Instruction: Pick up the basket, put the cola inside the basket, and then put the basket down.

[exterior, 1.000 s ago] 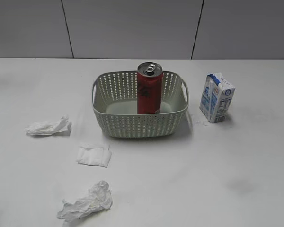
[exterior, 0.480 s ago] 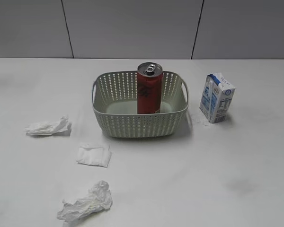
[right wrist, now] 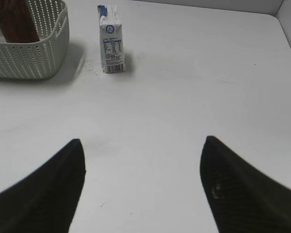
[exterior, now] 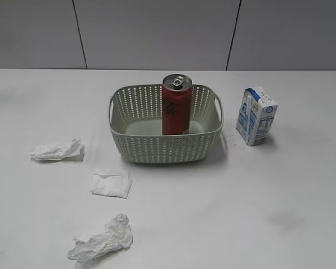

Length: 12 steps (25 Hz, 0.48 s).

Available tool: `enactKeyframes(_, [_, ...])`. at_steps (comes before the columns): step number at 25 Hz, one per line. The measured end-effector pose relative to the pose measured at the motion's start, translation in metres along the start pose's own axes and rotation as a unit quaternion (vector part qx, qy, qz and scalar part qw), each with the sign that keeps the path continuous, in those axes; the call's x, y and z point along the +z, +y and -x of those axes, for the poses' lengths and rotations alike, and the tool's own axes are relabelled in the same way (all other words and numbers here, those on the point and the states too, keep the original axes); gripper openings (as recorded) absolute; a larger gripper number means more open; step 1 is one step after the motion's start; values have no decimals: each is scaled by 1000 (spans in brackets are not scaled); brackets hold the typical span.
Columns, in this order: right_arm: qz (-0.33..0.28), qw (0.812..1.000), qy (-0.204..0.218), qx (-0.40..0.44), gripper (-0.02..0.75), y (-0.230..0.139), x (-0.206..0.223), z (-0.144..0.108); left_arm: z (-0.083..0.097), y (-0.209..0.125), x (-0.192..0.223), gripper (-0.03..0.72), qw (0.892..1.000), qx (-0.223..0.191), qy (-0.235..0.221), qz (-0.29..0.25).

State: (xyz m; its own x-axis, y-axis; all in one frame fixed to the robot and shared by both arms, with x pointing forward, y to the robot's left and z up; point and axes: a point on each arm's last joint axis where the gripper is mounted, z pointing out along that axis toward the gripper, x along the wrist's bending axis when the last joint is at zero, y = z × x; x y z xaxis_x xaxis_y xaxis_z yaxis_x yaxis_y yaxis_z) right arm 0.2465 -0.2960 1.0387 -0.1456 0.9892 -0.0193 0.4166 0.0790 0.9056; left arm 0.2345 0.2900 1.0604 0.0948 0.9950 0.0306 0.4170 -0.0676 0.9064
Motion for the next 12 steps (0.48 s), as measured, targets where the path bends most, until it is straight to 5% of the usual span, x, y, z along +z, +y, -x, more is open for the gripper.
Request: enactKeyframes(12, [0,1000,0,0,557,0,0,0,0,-4,0,503,1000,1,0,0])
